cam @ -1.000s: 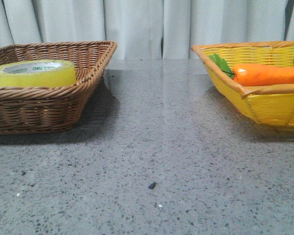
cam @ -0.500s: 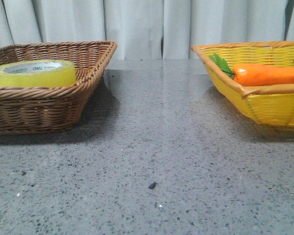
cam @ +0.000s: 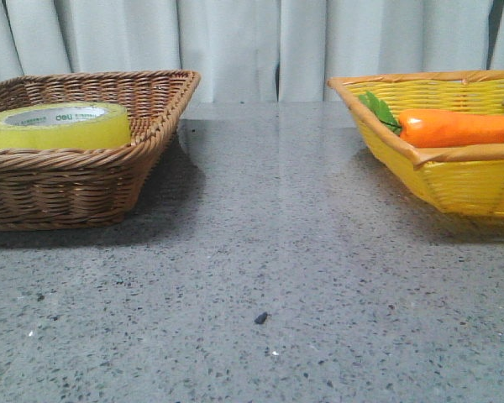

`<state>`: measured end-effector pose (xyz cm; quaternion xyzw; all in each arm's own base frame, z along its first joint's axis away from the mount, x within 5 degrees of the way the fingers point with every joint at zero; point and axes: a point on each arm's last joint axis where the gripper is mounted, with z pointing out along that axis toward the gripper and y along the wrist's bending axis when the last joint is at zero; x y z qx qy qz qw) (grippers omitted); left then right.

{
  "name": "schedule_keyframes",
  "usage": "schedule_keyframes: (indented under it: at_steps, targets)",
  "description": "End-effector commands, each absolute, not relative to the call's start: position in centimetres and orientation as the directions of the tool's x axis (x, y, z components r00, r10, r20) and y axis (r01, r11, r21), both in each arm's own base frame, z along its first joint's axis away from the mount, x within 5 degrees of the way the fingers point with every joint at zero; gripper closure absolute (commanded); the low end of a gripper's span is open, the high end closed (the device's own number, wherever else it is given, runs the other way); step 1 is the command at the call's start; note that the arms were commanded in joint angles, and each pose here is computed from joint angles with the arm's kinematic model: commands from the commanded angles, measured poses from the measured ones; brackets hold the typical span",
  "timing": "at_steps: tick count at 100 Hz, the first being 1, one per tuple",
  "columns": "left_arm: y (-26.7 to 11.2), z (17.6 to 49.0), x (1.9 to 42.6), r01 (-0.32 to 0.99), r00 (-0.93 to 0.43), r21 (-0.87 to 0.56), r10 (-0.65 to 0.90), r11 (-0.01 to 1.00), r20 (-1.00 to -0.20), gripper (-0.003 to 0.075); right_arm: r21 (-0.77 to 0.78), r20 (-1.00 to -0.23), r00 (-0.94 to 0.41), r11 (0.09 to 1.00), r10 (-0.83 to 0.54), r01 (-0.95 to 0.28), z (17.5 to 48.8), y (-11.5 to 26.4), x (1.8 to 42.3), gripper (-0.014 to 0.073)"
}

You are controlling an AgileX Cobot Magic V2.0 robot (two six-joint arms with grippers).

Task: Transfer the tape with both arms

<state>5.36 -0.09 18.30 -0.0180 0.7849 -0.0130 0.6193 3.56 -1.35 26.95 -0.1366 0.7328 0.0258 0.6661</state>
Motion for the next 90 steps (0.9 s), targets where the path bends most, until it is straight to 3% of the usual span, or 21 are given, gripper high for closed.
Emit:
schedule_keyframes:
  at_steps: [1, 31, 64, 90]
  targets:
    - [-0.1, 18.6, 5.3, -0.016, -0.159, -0.055, -0.057, 0.998, -0.986, 0.0741, -0.166, -0.986, 0.021, 0.967, -0.165, -0.191, 28.3, -1.6, 3.1, 0.0669]
    - [-0.1, 18.6, 5.3, -0.016, -0.159, -0.055, -0.057, 0.998, -0.986, 0.0741, -0.18, -0.98, 0.092, 0.983, -0.176, -0.034, 28.3, -1.3, 3.1, 0.0669]
    - [-0.1, 18.6, 5.3, -0.016, -0.159, -0.055, -0.057, 0.998, -0.986, 0.0741, -0.067, -0.962, 0.267, 0.998, -0.061, -0.012, 26.1, 0.2, 4.3, 0.0669]
    - [-0.1, 18.6, 5.3, -0.016, -0.159, -0.055, -0.057, 0.998, -0.986, 0.0741, -0.013, -0.987, 0.158, 0.999, -0.019, 0.038, 21.6, -0.2, 5.4, 0.0669]
